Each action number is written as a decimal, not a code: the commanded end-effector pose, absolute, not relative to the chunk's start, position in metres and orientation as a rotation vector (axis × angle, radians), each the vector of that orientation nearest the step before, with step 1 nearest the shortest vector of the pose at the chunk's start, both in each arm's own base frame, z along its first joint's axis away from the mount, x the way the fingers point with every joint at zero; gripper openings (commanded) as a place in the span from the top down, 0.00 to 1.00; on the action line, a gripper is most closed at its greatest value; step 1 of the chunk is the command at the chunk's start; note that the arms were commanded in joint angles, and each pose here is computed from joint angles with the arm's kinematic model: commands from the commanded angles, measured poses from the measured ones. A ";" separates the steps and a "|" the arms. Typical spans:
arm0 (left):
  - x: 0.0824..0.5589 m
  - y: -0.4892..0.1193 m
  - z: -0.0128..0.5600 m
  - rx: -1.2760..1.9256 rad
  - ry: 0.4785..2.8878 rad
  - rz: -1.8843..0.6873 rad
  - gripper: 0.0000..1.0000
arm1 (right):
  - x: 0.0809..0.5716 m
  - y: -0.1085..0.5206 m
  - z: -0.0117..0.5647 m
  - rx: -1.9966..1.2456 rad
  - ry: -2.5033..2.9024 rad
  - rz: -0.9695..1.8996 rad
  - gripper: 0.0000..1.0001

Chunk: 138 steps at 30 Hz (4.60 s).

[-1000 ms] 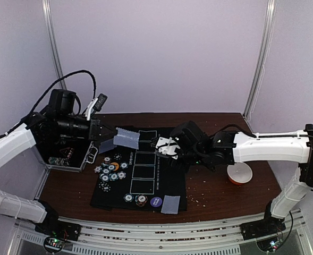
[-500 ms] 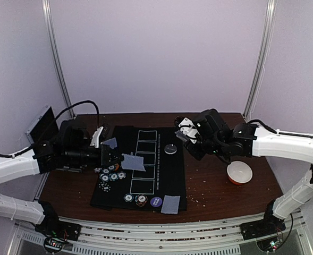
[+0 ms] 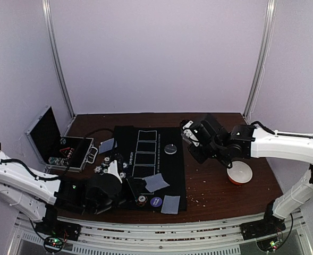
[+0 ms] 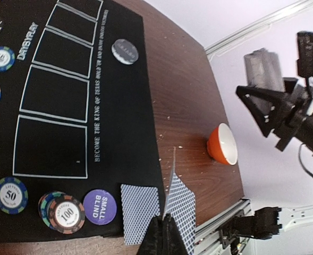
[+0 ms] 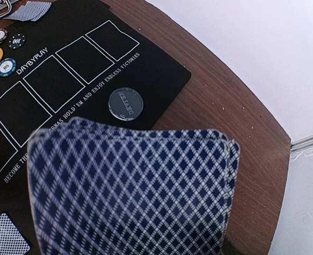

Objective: Distribute texas hold em gaming equipment
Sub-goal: Distribute the poker card in the small blind area, then pick up the poker card from the face-down deck piles.

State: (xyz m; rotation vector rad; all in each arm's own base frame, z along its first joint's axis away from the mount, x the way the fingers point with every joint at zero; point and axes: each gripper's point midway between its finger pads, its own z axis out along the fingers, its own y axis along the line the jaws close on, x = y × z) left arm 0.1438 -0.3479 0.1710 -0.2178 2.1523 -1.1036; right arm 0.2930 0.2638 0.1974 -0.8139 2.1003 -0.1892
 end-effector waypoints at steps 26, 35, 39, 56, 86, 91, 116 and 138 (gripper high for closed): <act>0.129 -0.389 0.118 -0.512 2.172 -1.043 1.00 | 0.268 0.260 0.218 -0.807 2.039 -0.190 0.57; 0.134 -0.389 0.085 -0.532 2.226 -0.976 1.00 | 0.267 0.262 0.206 -0.842 2.054 -0.202 0.57; 0.125 -0.398 0.071 -0.480 2.311 -0.966 1.00 | 0.266 0.261 0.203 -0.853 2.054 -0.208 0.57; 0.096 -0.414 0.059 -0.345 2.507 -1.016 0.85 | 0.264 0.257 0.204 -0.875 2.051 -0.223 0.57; 0.196 -0.302 0.241 -0.023 2.001 -1.193 0.40 | 0.242 0.307 0.215 -1.207 1.900 -0.058 0.56; 0.224 -0.290 0.278 0.247 2.035 -1.133 0.24 | 0.235 0.336 0.231 -1.287 1.784 0.006 0.56; 0.258 -0.337 0.256 0.804 2.140 -1.391 0.29 | 0.261 0.435 0.229 -1.447 1.642 0.028 0.53; 0.267 -0.314 0.258 0.770 2.148 -1.269 0.62 | 0.264 0.439 0.225 -1.449 1.645 0.023 0.53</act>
